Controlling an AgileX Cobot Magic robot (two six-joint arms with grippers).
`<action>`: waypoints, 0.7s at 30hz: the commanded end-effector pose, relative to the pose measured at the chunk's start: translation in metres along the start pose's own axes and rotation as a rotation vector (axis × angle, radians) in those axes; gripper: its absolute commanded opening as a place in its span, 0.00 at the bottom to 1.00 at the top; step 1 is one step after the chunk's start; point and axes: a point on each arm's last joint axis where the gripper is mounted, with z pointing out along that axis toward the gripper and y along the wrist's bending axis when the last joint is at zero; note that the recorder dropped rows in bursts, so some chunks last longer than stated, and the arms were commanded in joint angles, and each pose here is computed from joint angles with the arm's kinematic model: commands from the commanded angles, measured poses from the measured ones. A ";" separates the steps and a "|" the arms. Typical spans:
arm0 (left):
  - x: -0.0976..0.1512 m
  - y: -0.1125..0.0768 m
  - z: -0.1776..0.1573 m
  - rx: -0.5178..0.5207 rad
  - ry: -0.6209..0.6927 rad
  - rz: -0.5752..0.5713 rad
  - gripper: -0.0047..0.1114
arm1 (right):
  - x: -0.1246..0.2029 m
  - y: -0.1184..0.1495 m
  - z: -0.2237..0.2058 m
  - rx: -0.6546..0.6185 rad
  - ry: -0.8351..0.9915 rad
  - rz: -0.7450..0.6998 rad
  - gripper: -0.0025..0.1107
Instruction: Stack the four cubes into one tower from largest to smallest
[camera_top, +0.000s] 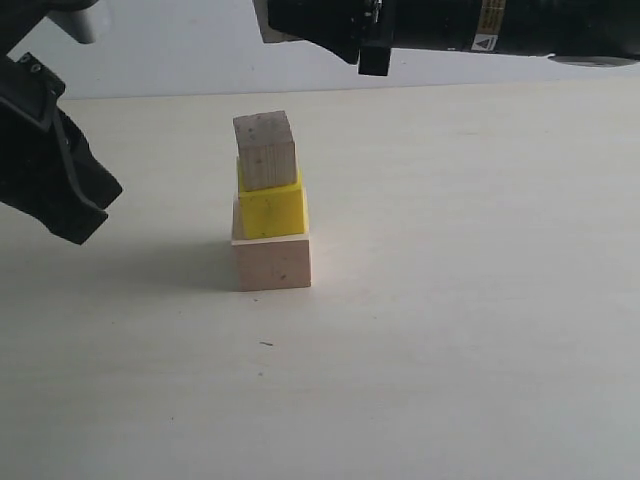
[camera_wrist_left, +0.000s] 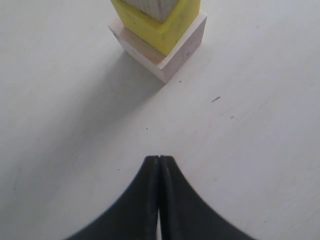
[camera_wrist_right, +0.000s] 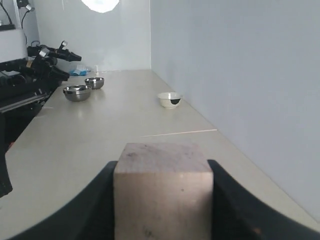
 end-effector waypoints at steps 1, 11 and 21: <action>0.000 0.001 0.001 -0.002 -0.003 0.001 0.04 | 0.009 -0.010 0.004 0.001 -0.006 0.056 0.02; 0.000 0.001 0.001 -0.003 -0.005 0.001 0.04 | 0.029 0.005 0.018 -0.122 0.132 0.047 0.02; 0.000 0.001 0.001 -0.003 -0.005 0.001 0.04 | 0.030 0.013 0.027 -0.159 0.136 0.003 0.02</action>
